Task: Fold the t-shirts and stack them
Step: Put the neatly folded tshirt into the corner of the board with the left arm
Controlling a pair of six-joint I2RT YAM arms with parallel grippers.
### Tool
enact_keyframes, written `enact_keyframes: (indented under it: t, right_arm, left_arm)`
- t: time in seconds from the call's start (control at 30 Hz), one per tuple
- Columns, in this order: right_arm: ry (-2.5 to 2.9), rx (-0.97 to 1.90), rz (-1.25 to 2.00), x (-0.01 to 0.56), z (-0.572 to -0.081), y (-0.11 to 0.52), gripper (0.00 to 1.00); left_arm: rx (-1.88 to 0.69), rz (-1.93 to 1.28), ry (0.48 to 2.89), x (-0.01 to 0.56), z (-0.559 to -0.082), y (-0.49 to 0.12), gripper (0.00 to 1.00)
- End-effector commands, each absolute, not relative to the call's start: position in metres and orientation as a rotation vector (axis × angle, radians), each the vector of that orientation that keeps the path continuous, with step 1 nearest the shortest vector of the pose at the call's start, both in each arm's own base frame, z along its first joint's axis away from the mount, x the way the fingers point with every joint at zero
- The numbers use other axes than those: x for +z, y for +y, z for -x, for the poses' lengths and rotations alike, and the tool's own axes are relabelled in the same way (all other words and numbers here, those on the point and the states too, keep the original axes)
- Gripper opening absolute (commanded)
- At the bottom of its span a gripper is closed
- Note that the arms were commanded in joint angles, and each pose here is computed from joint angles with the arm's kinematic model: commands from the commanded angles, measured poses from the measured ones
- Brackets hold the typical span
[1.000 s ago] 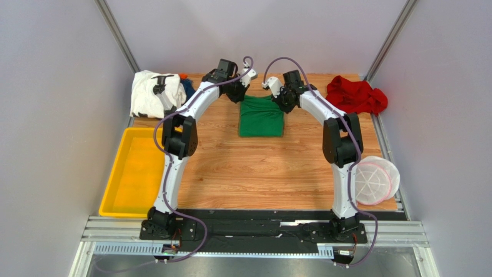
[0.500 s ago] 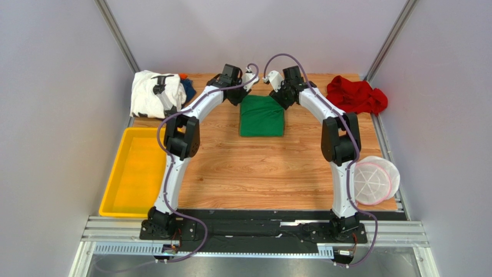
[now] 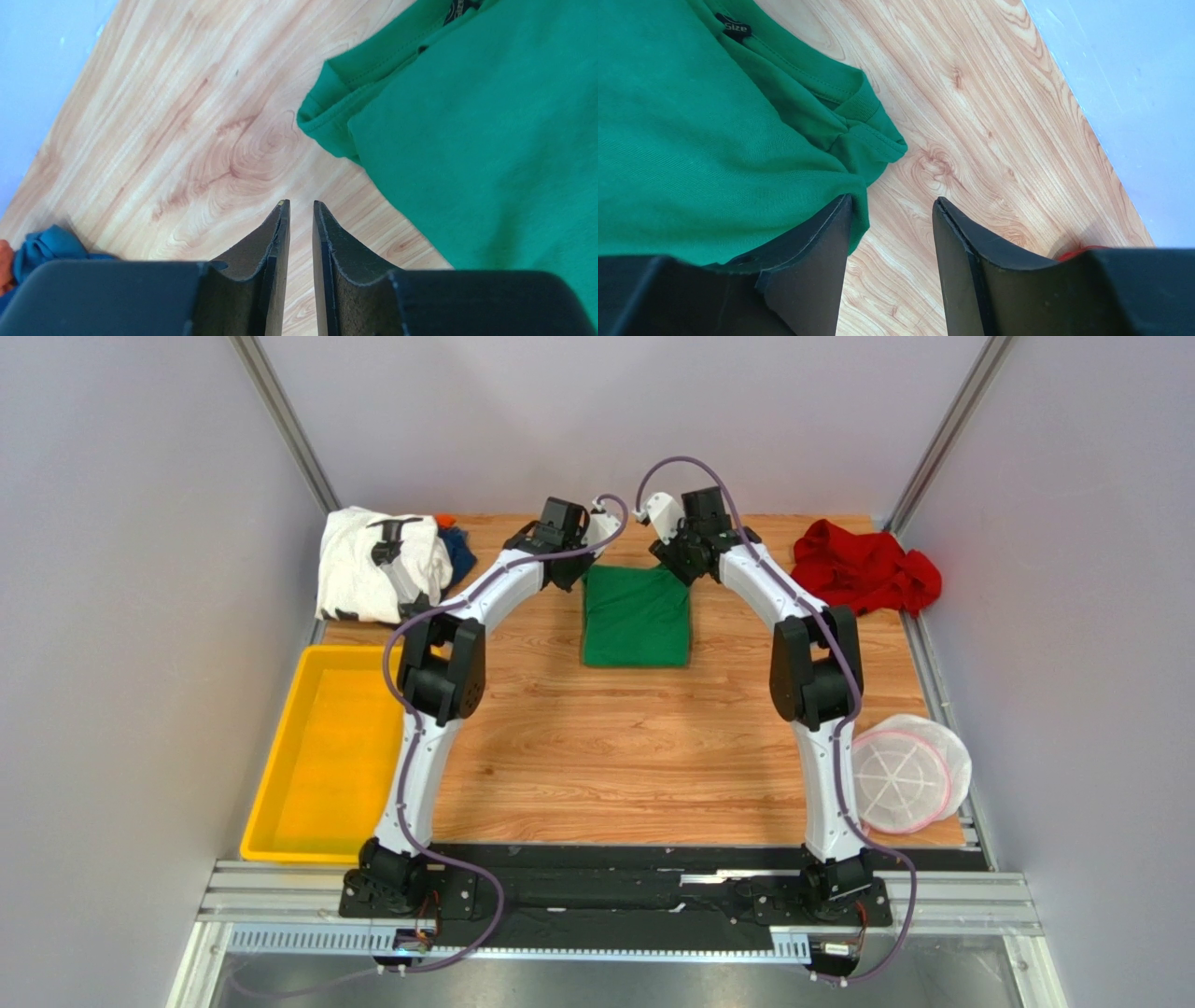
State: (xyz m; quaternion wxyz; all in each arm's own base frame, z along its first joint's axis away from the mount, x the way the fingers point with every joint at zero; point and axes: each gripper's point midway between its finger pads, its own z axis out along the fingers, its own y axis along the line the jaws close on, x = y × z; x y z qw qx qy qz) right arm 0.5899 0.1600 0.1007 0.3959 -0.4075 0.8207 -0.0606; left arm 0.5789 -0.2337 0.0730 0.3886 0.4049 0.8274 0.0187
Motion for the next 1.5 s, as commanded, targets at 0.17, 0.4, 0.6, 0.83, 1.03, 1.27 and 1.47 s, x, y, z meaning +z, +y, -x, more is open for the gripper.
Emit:
enact_keyframes:
  t: [0.17,0.4,0.6,0.83,1.03,1.27,1.47]
  right_arm:
    - [2.054,-0.277,0.957,0.126,-0.598,0.152,0.51]
    - [2.026,-0.242,0.863,0.163,-0.577,0.148,0.54]
    - [2.097,-0.187,0.748,0.170,-0.556,0.137,0.69]
    - [2.241,-0.015,0.590,0.149,-0.528,0.119,0.74]
    - [2.400,0.325,0.462,0.134,-0.495,0.121,0.75]
    - [2.447,0.419,0.442,0.126,-0.485,0.125,0.77]
    - [2.450,0.505,0.449,0.124,-0.485,0.137,0.81]
  left_arm:
    - [0.011,-0.955,2.056,0.139,-0.551,-0.234,0.27]
    - [-0.052,-0.991,2.005,0.177,-0.518,-0.236,0.32]
    - [-0.191,-1.077,1.998,0.185,-0.494,-0.253,0.40]
    - [-0.316,-1.084,2.021,0.180,-0.485,-0.269,0.44]
    - [-0.421,-1.073,2.094,0.169,-0.468,-0.275,0.48]
    - [-0.425,-1.076,2.194,0.143,-0.465,-0.269,0.50]
    - [-0.627,-1.006,2.320,0.116,-0.468,-0.263,0.56]
